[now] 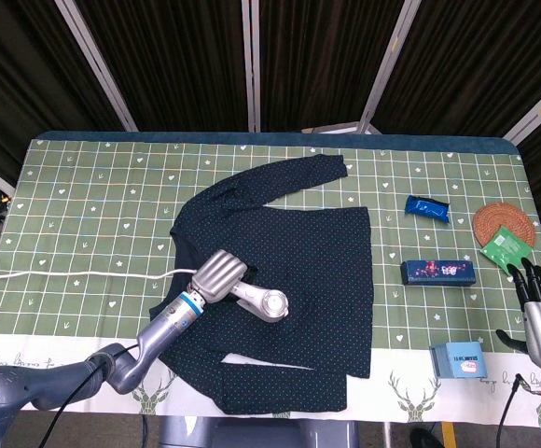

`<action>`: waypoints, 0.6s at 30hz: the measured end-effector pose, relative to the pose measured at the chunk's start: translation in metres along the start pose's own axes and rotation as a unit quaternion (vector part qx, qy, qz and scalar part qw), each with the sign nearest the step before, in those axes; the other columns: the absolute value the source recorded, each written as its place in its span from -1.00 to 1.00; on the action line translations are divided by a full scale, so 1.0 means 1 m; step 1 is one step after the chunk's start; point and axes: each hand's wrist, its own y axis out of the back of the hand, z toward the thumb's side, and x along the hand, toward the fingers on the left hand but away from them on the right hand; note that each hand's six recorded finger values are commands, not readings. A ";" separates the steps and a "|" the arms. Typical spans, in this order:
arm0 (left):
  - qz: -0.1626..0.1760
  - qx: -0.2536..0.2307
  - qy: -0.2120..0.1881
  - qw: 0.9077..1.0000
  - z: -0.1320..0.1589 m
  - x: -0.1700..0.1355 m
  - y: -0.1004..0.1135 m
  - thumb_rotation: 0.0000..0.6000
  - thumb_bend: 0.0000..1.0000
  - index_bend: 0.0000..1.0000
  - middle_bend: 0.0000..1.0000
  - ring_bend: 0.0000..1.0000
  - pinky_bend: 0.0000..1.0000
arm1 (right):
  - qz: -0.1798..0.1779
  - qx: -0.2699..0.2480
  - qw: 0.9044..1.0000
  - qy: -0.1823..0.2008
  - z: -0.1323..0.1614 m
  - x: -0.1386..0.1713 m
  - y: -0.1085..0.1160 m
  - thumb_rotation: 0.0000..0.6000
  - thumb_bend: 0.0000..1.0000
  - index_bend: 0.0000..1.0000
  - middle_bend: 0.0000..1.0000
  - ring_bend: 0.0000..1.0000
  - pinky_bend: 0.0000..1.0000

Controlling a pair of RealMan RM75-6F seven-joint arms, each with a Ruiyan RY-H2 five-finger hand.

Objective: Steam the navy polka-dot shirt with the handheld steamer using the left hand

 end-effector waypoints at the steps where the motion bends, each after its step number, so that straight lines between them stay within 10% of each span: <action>1: -0.001 -0.001 0.001 1.000 0.000 0.000 -0.001 1.00 0.13 0.84 0.70 0.54 0.95 | 0.000 0.000 1.000 0.000 0.000 0.000 0.000 1.00 -1.00 -1.00 -1.00 -1.00 -1.00; 18: -0.012 -0.004 0.035 0.999 -0.028 -0.008 0.001 1.00 0.18 0.85 0.72 0.56 1.00 | 0.001 0.001 1.000 -0.001 0.000 0.000 -0.001 1.00 -1.00 -1.00 -1.00 -1.00 -1.00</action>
